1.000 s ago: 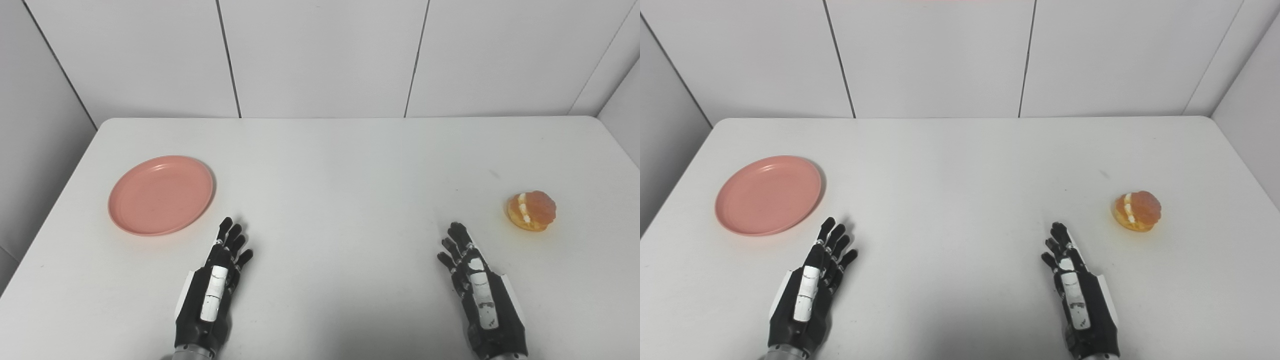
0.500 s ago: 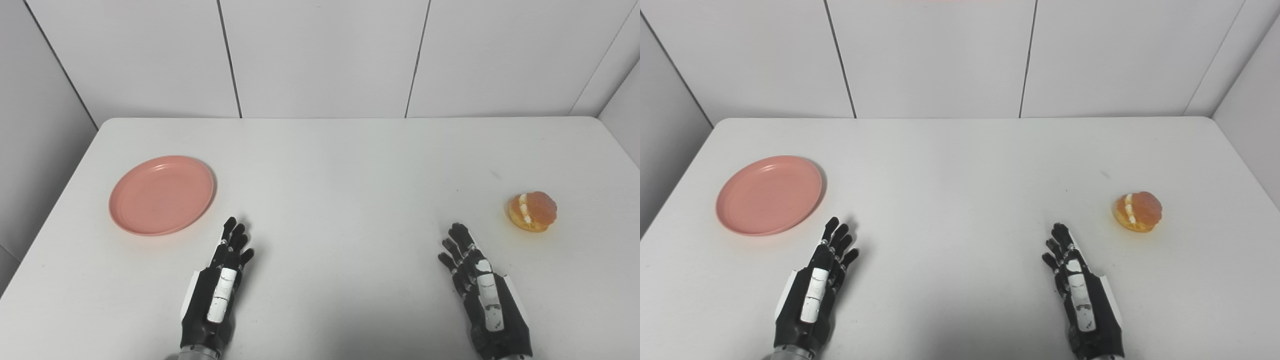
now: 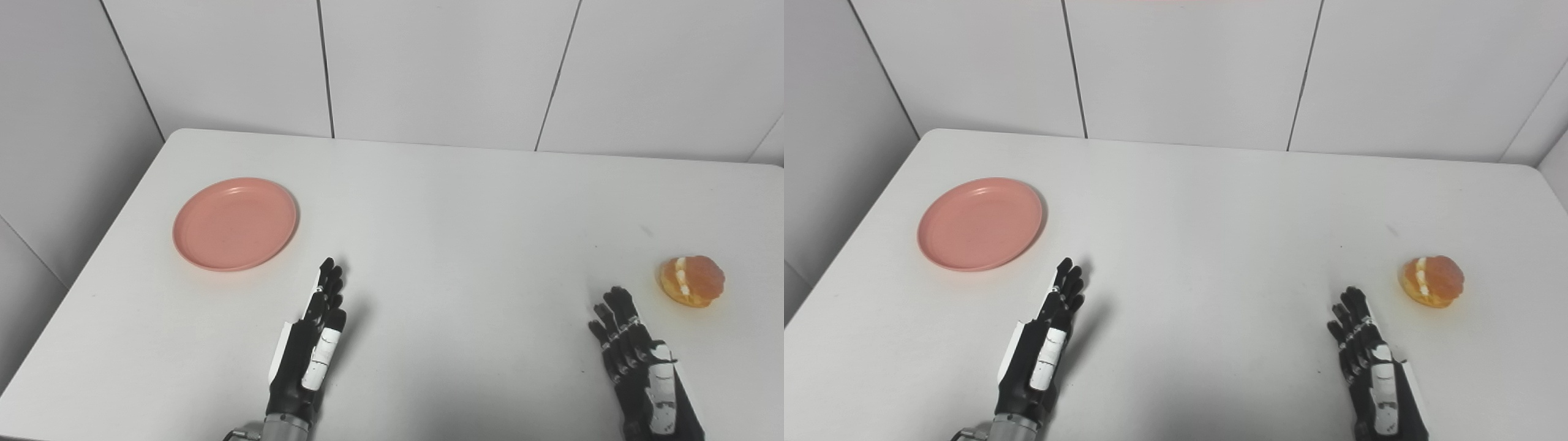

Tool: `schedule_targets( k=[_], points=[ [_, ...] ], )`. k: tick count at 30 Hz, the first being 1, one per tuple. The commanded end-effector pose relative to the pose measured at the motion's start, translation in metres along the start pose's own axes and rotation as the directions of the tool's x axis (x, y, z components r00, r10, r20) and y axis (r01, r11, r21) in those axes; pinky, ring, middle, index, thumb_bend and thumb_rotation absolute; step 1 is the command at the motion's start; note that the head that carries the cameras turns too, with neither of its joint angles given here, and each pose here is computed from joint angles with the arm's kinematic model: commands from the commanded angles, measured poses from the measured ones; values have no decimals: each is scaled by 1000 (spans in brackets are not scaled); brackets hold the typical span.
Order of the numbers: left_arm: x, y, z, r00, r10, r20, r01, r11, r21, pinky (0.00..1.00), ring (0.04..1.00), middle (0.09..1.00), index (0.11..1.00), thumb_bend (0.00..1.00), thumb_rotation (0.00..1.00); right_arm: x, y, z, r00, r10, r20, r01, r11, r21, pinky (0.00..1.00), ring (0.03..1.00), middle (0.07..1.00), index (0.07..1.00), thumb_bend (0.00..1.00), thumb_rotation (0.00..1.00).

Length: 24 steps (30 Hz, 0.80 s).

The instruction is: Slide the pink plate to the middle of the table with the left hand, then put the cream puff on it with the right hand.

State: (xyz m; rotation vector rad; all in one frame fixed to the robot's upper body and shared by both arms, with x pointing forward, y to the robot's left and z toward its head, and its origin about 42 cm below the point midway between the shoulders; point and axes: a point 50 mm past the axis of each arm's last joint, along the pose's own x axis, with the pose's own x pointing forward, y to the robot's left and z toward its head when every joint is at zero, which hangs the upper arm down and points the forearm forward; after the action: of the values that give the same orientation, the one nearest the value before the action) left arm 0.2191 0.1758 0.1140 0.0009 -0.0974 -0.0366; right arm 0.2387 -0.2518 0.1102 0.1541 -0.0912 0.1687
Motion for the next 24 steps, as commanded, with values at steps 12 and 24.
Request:
schedule_targets(
  k=[12,24],
  points=[
    [-24,-22,-29,994,0,-112,-7,998,-63,1000,1000,1000,1000,878,938,-12,-14,-29,993,-39,-114,40,999,6,1000,1000,1000,982,814,1000],
    [-21,-22,-35,996,7,-86,-13,997,-72,1000,1000,1000,1000,837,914,-10,-15,-33,992,-33,-118,35,999,9,1000,1000,1000,984,802,1000]
  ],
)
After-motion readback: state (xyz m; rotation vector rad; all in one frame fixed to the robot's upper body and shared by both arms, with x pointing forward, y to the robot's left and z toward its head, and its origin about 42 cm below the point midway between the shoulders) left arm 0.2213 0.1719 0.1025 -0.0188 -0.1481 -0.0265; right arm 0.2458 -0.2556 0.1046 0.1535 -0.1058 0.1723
